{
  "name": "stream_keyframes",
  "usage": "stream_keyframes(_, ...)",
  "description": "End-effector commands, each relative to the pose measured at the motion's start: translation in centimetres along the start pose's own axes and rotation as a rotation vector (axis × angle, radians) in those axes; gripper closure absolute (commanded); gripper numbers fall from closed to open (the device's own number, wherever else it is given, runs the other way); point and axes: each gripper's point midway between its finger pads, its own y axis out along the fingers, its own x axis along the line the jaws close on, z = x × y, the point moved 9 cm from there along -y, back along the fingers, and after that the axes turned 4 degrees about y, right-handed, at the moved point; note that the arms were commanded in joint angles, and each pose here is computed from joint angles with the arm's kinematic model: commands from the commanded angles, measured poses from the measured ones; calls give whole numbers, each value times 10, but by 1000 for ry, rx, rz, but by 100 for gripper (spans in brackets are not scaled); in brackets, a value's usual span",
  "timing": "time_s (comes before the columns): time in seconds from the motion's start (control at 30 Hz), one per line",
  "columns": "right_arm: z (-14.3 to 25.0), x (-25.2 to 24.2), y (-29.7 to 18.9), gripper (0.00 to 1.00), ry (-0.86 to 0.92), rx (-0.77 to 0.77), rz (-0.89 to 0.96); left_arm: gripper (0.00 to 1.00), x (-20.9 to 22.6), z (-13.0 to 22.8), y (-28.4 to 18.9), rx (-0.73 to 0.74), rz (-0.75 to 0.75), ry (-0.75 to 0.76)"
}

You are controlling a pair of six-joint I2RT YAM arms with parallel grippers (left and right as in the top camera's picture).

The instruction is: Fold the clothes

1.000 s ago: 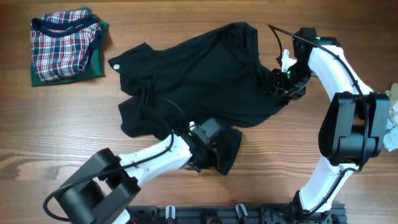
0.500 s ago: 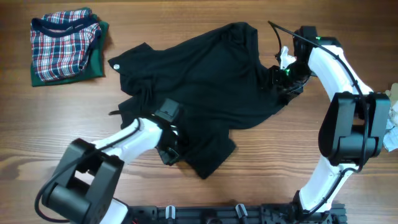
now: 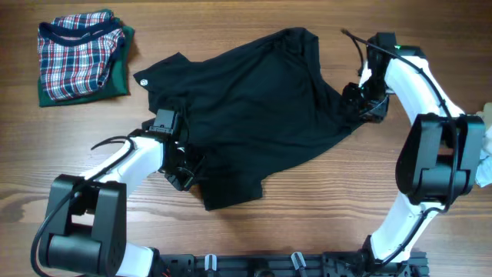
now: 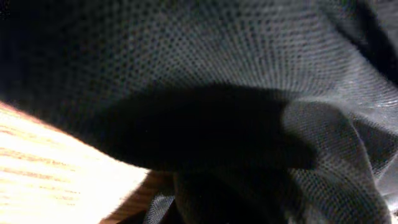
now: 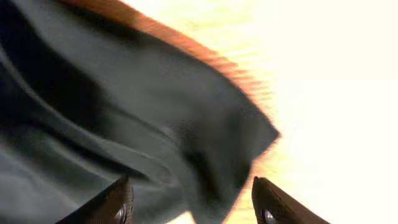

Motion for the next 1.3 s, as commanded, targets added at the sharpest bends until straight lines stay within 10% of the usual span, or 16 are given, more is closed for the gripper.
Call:
stream_keyframes(0.0, 1, -7, 0, 38, 29, -1, 58, 93, 51, -39, 15, -328, -331, -49)
stream_keyframes(0.7, 44, 53, 36, 44, -241, 88, -80, 89, 135, -85, -28, -305, -281, -478)
stream_keyframes(1.27, 122, 103, -17, 44, -589, -117, 190, 80, 125, -82, -25, -217, -161, -425)
